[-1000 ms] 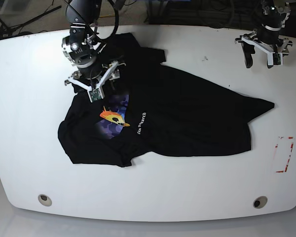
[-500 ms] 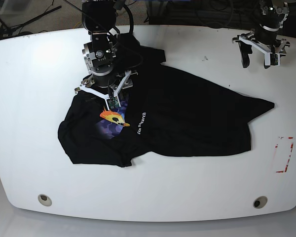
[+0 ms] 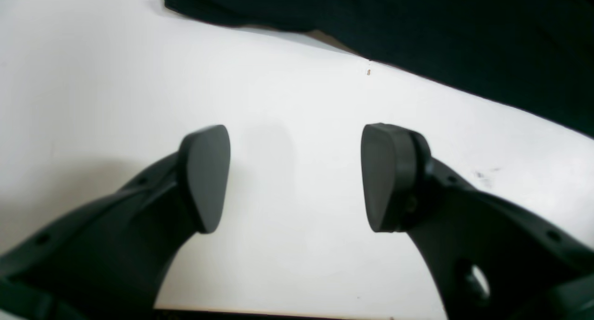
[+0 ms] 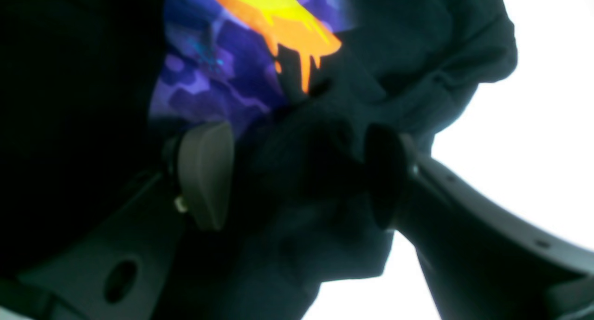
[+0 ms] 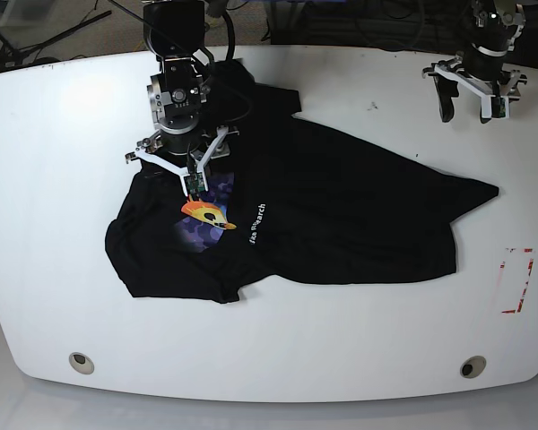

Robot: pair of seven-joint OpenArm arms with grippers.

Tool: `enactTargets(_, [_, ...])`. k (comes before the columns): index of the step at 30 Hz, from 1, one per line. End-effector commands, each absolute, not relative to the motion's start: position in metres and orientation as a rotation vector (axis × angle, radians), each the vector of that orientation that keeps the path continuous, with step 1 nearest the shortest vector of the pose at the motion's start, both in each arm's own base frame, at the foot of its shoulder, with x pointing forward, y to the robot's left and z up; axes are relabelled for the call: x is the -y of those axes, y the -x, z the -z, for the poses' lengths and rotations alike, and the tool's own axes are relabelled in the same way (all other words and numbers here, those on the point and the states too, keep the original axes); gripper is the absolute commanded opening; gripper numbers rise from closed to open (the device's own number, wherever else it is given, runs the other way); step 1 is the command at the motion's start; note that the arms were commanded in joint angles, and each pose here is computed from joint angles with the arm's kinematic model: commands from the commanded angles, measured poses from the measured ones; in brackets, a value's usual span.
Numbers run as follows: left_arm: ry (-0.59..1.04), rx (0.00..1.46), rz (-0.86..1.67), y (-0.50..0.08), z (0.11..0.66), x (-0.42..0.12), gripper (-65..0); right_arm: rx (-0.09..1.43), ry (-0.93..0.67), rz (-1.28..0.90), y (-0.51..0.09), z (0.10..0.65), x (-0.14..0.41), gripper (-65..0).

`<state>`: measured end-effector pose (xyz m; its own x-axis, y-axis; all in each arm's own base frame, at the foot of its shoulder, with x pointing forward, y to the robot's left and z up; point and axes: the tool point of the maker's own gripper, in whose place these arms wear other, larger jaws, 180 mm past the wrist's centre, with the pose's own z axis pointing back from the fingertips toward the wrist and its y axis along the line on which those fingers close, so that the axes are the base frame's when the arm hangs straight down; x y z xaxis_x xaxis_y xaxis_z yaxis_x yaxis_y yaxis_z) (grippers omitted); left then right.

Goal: Fold the T-shirt properly
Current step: 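Reposition the right gripper onto the shirt's collar edge and grasp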

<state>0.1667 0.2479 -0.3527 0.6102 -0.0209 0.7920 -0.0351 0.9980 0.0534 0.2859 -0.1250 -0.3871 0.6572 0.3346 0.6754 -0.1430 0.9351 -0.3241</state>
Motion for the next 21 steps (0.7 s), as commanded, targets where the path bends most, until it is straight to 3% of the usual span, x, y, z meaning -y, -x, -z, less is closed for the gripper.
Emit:
enactTargets(1, [-0.069,0.947,-0.002,-0.170,0.345,-0.249,-24.6,0.852,0.268,-0.256,-0.293,0.376,0.132,-22.8])
enactTargets(7, [-0.069,0.947,-0.002,-0.170,0.345,-0.249,-24.6,0.821,0.292,-0.216,-0.291,0.385,0.151,-24.9])
enactTargets(10, [-0.069,0.947,-0.002,-0.170,0.345,-0.249,-24.6,0.806,0.288,-0.219,-0.290,0.391,0.151,-38.5])
enactTargets(12, [-0.069,0.947,-0.002,-0.170,0.345,-0.249,-24.6,0.810,0.291,-0.219,-0.290,0.389,0.151,-52.0])
enactTargets(14, [-0.069,0.947,-0.002,-0.170,0.345,-0.249,-24.6,0.810,0.291,-0.219,-0.289,0.389,0.151,-58.5])
enactTargets(16, [-0.069,0.947,-0.002,-0.170,0.345,-0.249,-24.6,0.818,0.291,-0.215,-0.289,0.386,0.151,-58.3])
enactTargets(21, [-0.069,0.947,-0.002,-0.170,0.345,-0.249,-24.6,0.859,0.296,-0.213,-0.284,0.368,0.150,-49.1])
